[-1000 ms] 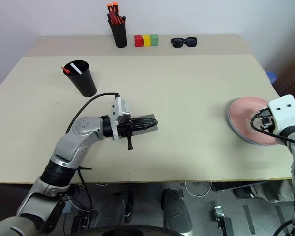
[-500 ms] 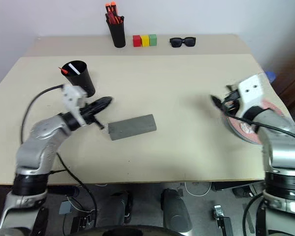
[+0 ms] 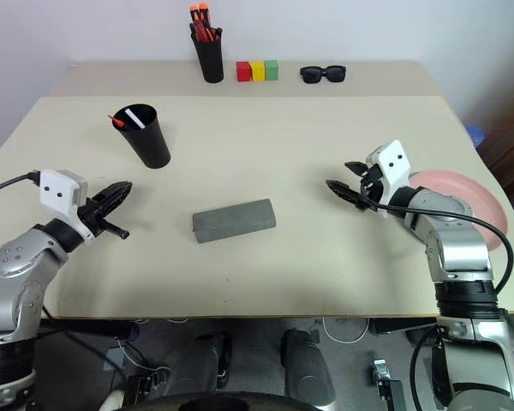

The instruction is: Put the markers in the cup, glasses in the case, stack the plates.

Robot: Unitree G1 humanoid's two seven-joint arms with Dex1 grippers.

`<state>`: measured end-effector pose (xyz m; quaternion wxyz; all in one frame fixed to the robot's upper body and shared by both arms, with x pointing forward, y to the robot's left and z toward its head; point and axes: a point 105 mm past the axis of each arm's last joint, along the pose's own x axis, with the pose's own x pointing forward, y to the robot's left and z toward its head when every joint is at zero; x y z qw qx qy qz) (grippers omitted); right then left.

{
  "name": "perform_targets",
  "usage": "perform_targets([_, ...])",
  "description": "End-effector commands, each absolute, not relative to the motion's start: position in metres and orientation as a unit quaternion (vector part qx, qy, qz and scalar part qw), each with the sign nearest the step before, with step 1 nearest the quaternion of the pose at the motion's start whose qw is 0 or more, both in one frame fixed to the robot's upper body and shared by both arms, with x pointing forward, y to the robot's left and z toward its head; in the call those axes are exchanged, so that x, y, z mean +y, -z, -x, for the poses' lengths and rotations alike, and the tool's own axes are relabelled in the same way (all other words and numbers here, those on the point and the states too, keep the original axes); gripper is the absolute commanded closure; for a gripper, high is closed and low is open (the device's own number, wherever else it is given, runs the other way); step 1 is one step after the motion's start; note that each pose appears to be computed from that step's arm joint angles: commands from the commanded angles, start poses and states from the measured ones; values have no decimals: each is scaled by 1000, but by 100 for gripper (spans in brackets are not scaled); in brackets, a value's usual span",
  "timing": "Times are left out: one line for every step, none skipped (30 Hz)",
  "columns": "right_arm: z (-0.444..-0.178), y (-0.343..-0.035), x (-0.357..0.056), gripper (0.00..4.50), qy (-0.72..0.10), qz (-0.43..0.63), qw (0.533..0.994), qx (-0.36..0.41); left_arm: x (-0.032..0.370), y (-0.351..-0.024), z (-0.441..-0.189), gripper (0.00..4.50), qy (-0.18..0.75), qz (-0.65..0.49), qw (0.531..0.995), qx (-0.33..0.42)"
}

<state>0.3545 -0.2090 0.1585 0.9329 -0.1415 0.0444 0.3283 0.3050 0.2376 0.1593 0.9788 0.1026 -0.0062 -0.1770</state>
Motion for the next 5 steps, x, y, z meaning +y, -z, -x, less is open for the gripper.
perform_targets([-356,-168,-207,145,-331,153,931,24,237,-163,-303,450,173,-113,978,-20])
perform_targets([-356,-168,-207,145,-330,153,931,24,237,-162,-302,450,174,-112,978,-19])
perform_targets([-357,-168,-207,145,-330,153,931,25,236,-162,-302,450,175,-112,978,-18])
perform_targets([-357,-168,-208,145,-329,153,932,25,236,-162,-303,450,175,-111,978,-18])
perform_targets([-358,-168,-208,145,-328,154,932,26,236,-161,-303,450,175,-111,978,-18])
